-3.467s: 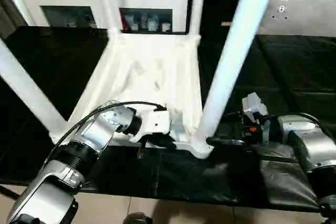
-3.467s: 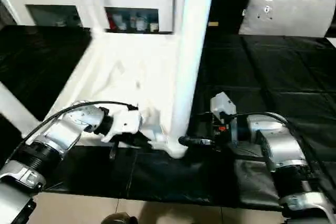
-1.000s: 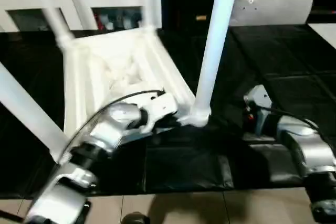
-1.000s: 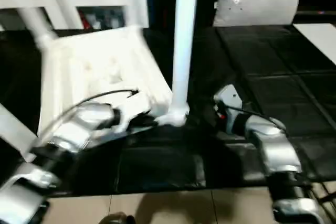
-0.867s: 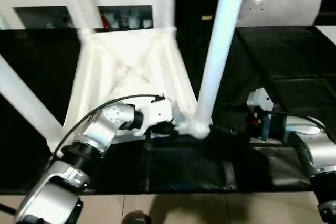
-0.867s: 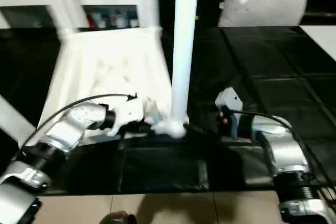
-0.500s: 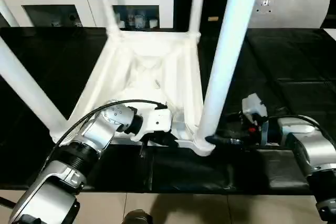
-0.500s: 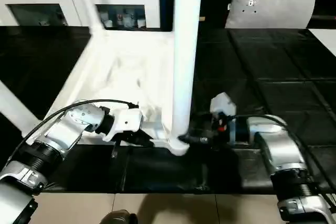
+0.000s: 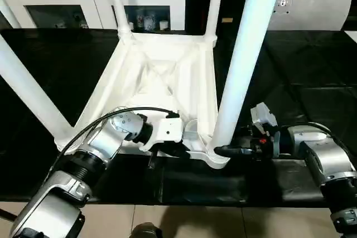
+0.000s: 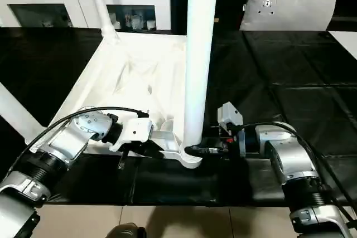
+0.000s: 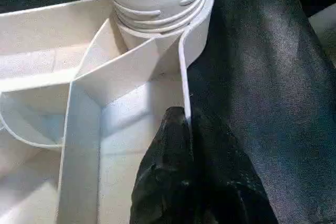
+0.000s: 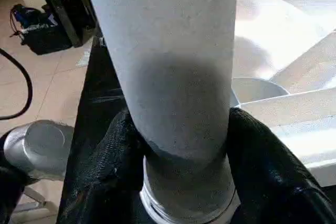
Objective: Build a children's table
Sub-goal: Rotate leg to tighten
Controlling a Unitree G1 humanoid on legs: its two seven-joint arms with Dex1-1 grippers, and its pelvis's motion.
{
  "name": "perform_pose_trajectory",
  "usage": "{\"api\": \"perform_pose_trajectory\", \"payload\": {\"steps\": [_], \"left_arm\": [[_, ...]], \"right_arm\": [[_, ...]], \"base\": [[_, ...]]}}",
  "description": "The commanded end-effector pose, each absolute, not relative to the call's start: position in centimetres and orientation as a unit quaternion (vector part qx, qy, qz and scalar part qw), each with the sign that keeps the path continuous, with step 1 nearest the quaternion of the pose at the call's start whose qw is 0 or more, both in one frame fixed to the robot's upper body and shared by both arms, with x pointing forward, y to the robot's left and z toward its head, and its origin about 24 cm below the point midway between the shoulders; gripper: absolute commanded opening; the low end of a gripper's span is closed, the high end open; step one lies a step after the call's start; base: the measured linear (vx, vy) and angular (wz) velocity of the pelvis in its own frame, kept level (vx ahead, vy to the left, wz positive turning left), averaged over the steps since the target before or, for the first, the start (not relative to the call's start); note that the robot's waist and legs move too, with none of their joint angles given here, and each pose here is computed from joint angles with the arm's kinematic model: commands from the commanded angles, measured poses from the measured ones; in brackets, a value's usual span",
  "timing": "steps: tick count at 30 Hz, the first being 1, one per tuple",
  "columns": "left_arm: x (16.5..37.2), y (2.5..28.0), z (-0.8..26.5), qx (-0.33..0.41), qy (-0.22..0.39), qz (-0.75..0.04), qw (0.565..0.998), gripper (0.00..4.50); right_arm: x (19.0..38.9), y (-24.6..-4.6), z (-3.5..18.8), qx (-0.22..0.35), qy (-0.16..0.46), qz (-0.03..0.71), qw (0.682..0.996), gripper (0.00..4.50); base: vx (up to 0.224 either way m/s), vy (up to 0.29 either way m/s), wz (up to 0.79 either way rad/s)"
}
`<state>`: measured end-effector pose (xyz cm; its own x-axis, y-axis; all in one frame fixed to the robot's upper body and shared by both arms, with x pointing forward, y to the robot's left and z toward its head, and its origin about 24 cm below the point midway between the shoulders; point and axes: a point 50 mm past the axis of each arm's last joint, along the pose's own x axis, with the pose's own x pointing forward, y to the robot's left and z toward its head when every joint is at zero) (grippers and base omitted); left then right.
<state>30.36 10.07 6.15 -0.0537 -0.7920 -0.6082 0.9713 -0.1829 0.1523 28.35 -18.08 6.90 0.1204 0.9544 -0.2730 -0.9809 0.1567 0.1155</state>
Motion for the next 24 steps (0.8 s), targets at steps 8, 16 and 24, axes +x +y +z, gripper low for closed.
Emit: {"api": "perform_pose_trajectory", "payload": {"steps": [8, 16, 24], "left_arm": [[30.7, 8.6, 5.7, 0.242, 0.168, -0.668, 0.683, 0.0], [32.3, 5.4, 6.3, 0.186, 0.173, -0.555, 0.792, 0.0], [33.0, 1.7, 6.8, 0.18, 0.153, -0.452, 0.86, 0.0]], "right_arm": [[29.0, -16.7, 5.9, -0.017, 0.143, 0.572, 0.808, 1.95], [32.7, -14.4, 4.3, -0.025, 0.167, 0.344, 0.924, 1.93], [34.2, -11.7, 4.0, 0.053, 0.161, 0.226, 0.959, 2.49]], "base": [[0.0, 0.0, 0.0], [0.0, 0.0, 0.0], [0.006, 0.0, 0.0]]}}
